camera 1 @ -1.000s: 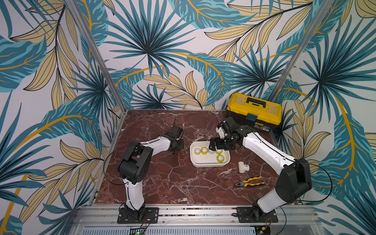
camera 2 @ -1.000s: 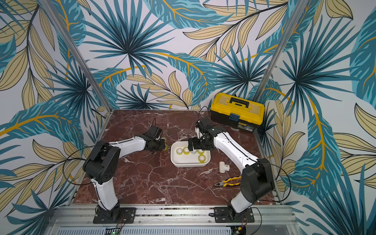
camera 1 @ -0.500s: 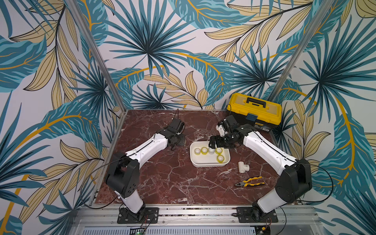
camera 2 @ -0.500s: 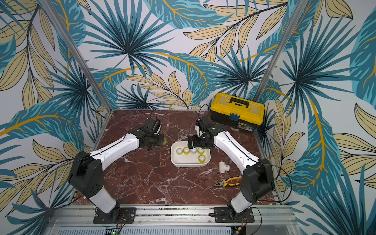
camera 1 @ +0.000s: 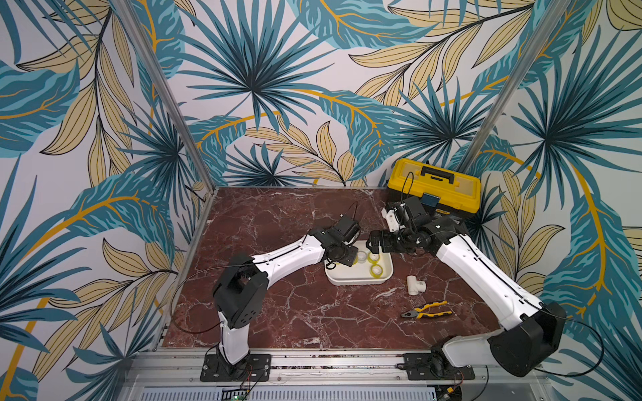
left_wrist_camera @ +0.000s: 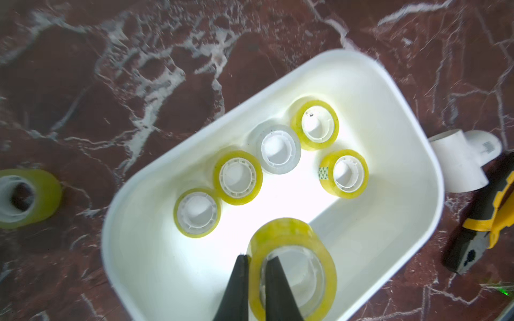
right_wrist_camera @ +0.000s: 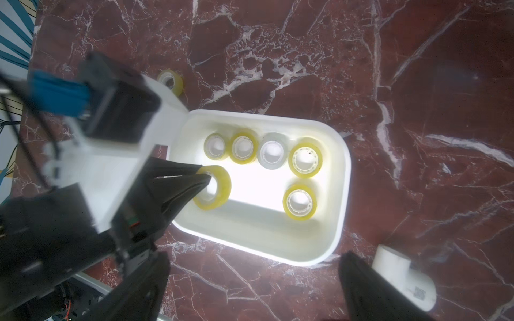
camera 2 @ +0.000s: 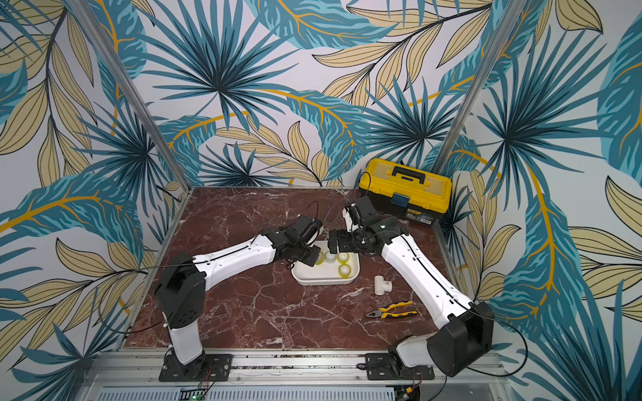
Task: Put the transparent tape into the storage box
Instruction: Place the tape in the storage box, then pick up the tape at the center of the board.
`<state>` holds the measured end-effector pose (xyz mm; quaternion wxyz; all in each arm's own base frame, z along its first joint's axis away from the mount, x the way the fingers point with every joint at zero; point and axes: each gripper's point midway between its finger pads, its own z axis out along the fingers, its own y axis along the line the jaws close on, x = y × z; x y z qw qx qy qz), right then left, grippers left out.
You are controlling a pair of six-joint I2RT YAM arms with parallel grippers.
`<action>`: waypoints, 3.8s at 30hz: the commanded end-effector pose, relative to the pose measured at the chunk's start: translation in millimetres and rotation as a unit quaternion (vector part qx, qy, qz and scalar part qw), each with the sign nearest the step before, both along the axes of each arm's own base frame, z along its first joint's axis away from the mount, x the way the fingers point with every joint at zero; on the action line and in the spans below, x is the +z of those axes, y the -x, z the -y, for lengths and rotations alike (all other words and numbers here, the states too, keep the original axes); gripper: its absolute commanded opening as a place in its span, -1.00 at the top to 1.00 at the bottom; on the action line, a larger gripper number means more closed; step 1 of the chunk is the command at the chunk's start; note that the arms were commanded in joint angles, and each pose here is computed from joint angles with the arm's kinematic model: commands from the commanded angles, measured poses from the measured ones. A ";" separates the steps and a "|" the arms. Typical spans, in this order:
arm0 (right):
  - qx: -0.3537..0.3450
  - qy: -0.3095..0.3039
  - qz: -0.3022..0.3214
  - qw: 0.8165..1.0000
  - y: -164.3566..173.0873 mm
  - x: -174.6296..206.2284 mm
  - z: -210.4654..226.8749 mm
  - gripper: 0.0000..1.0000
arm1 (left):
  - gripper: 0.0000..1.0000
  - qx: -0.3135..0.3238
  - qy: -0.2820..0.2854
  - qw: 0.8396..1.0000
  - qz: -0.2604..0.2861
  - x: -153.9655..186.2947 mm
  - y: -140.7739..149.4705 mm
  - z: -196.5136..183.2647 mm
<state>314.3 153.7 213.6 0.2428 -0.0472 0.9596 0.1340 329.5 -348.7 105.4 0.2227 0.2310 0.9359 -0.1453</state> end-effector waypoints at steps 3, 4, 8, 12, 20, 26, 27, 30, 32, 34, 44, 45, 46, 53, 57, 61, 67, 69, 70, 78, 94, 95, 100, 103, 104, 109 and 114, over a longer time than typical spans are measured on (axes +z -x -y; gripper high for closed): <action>-0.013 0.024 -0.028 0.999 12.7 -18.8 13.1 -0.99 | 1.00 -0.019 0.032 0.999 0.005 -4.7 -4.6 34.1; -0.013 0.025 -0.029 0.999 14.0 -20.0 13.7 -0.99 | 1.00 -0.020 0.034 0.999 0.002 -7.4 -4.4 37.0; -0.016 0.030 -0.028 0.999 17.9 -21.6 17.9 -0.99 | 1.00 -0.023 0.042 0.999 -0.014 -21.2 -1.2 48.3; -0.017 0.031 -0.029 0.999 20.4 -22.9 20.1 -0.99 | 1.00 -0.032 0.039 0.998 -0.024 -32.0 5.1 56.5; -0.020 0.032 -0.029 0.999 24.1 -24.1 23.0 -0.99 | 1.00 -0.029 0.026 0.999 -0.033 -48.2 6.1 56.6; -0.020 0.032 -0.028 0.999 24.9 -24.1 23.4 -0.99 | 1.00 -0.030 0.016 0.999 -0.035 -56.9 6.6 57.1; -0.019 0.032 -0.029 0.999 25.0 -24.3 22.8 -0.99 | 1.00 -0.029 0.015 0.999 -0.034 -57.5 6.2 56.9; -0.020 0.032 -0.029 0.999 24.6 -24.8 23.0 -0.99 | 0.95 -0.027 0.014 0.999 -0.032 -57.2 4.8 57.0; -0.020 0.032 -0.030 0.999 24.1 -25.4 22.6 -0.99 | 0.84 -0.027 0.015 0.999 -0.031 -57.1 4.3 57.3; -0.019 0.032 -0.032 0.999 23.1 -25.7 21.9 -0.99 | 0.72 -0.026 0.018 0.999 -0.030 -56.5 4.3 57.7; -0.022 0.030 -0.026 0.999 21.5 -21.1 21.8 -0.99 | 0.08 -0.031 0.040 0.998 -0.022 -46.4 4.4 63.5; -0.022 0.030 -0.026 0.999 21.4 -21.2 21.6 -0.99 | 0.02 -0.032 0.044 0.998 -0.019 -42.3 3.8 64.0; -0.023 0.029 -0.024 0.999 20.6 -20.2 21.6 -0.99 | -0.04 -0.031 0.047 0.998 -0.015 -38.6 3.5 63.9; -0.022 0.026 -0.024 0.999 17.9 -18.4 19.5 -0.99 | -0.27 -0.019 0.058 0.998 0.019 -5.3 -1.3 55.4; -0.017 0.022 -0.023 0.999 14.5 -15.7 15.8 -0.99 | -0.39 -0.002 0.065 0.997 0.036 17.8 -4.3 42.3; -0.012 0.014 -0.026 0.999 11.6 -15.9 11.2 -0.99 | -0.41 0.039 0.074 0.995 0.058 47.4 -10.1 12.5; -0.005 0.001 -0.034 0.999 5.5 -21.9 2.0 -0.99 | -0.42 0.123 0.087 0.986 0.068 76.0 -24.1 -55.5; -0.004 -0.003 -0.034 0.999 0.5 -23.8 -1.5 -0.99 | -0.42 0.143 0.076 0.984 0.071 77.1 -30.2 -76.1; -0.003 -0.006 -0.035 0.999 -2.4 -24.7 -4.3 -0.99 | -0.42 0.150 0.073 0.983 0.071 75.7 -32.9 -84.7; 0.006 -0.032 -0.044 0.998 -24.1 -35.0 -24.7 -0.99 | -0.42 0.207 0.059 0.976 0.029 30.4 -63.4 -130.4; 0.009 -0.027 -0.090 0.996 -37.8 -72.5 -37.8 -0.99 | -0.32 0.283 0.049 0.958 -0.028 -37.7 -105.9 -174.9; 0.010 -0.027 -0.090 0.995 -39.1 -72.9 -39.1 -0.99 | -0.31 0.284 0.047 0.957 -0.030 -39.9 -107.9 -176.0; 0.012 -0.029 -0.094 0.995 -44.9 -75.3 -42.9 -0.99 | -0.27 0.291 0.042 0.955 -0.033 -50.5 -118.7 -177.6; 0.013 -0.027 -0.094 0.995 -47.8 -76.4 -43.7 -0.99 | -0.26 0.296 0.043 0.954 -0.030 -53.0 -123.7 -178.4; 0.014 -0.027 -0.093 0.995 -48.8 -76.3 -44.5 -0.99 | -0.26 0.297 0.044 0.953 -0.028 -51.8 -125.5 -178.4; 0.017 -0.025 -0.094 0.995 -51.5 -76.3 -44.9 -0.99 | -0.22 0.302 0.043 0.952 -0.029 -52.4 -128.2 -179.7; 0.020 -0.020 -0.098 0.995 -51.4 -78.0 -44.5 -0.99 | -0.18 0.309 0.058 0.949 -0.018 -37.8 -123.2 -181.5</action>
